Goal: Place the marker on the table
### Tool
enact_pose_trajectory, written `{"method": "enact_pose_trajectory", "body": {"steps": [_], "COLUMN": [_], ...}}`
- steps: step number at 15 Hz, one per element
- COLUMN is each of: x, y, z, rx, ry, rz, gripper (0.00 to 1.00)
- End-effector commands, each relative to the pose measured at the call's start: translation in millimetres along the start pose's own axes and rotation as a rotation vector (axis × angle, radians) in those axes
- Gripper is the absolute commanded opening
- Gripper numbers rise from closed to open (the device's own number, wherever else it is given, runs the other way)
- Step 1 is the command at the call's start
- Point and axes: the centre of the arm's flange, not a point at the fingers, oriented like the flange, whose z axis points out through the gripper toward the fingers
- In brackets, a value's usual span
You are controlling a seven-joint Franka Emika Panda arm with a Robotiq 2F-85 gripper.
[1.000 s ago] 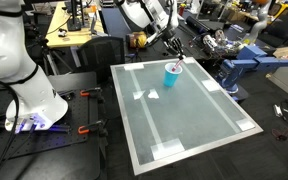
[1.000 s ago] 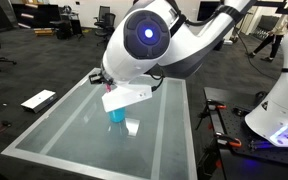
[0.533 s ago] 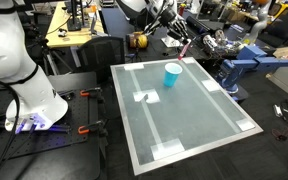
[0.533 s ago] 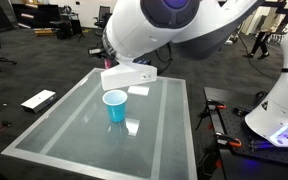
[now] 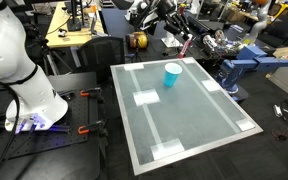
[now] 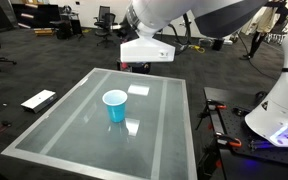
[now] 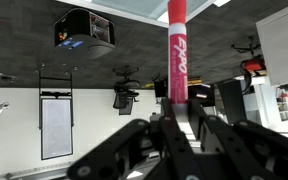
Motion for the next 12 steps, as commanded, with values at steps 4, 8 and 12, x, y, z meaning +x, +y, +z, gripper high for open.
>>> {"method": "enact_pose_trajectory", "body": {"steps": [4,8,12], "x": [27.5,26.9,20.1], "y": [74.2,103.3,92.0], "z": [6.4,20.9,25.6], "rx": [-0.023,0.072,0.063], "ry": [-0.098,-0.240,-0.218], "rz": [-0.004,-0.048,-0.033], "gripper": [0.05,0.05,0.21]}}
